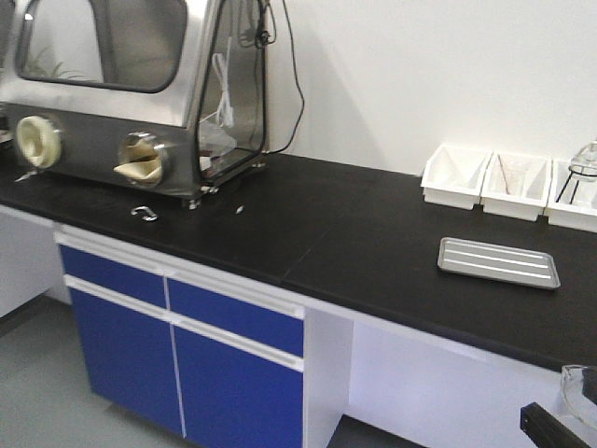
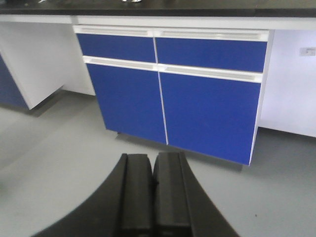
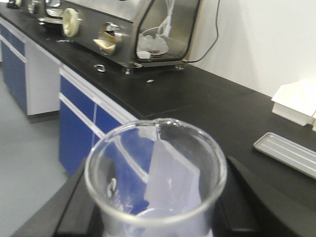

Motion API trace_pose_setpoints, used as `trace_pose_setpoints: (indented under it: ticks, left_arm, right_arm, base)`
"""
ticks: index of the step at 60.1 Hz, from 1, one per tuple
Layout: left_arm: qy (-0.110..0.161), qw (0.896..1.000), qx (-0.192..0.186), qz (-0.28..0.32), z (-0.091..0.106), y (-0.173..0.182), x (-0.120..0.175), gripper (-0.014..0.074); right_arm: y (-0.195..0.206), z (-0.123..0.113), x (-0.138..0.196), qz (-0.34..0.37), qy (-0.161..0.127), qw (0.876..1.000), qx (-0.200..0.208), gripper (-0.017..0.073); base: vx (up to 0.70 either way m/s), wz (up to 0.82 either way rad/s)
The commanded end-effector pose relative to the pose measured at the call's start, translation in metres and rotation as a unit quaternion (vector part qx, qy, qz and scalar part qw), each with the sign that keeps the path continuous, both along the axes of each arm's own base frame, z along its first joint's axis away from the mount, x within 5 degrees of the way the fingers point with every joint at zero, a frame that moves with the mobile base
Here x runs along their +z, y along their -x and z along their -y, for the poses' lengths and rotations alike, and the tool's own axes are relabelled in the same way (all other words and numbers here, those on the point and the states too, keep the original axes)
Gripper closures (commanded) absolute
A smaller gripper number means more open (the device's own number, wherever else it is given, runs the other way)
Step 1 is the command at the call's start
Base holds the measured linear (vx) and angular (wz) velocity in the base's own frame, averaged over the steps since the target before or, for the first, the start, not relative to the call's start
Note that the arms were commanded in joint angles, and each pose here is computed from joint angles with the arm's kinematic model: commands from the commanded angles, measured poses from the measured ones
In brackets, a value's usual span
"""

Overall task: Move beaker to silver tray on left bench
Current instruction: 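Drive the base to the bench with the silver tray, holding the beaker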

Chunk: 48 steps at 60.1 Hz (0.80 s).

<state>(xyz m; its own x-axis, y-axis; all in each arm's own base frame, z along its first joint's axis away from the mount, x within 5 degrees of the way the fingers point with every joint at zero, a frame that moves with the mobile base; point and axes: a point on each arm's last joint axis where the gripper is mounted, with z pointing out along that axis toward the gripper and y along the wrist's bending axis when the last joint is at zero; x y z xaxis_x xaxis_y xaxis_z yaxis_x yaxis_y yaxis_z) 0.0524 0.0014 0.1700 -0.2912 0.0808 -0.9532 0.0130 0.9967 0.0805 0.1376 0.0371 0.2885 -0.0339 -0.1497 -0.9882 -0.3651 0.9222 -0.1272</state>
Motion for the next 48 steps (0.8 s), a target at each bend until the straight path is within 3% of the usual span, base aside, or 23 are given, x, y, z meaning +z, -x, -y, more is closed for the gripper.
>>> trace_pose_setpoints:
  ticks: [1,48]
  left_arm:
    - [0.002,1.000,-0.005,0.031,0.0008,-0.0018,0.0003,0.0592]
    - [0.002,1.000,-0.005,0.031,0.0008,-0.0018,0.0003,0.0592]
  right_arm:
    - [-0.0008,-0.0014,0.0113,0.019,-0.013,1.000,0.008,0.0573]
    - [-0.0007,-0.0017,0.0115,0.020,-0.014,1.000,0.009,0.0571]
  base:
    - [0.46,-0.20]
    - [0.46,-0.27]
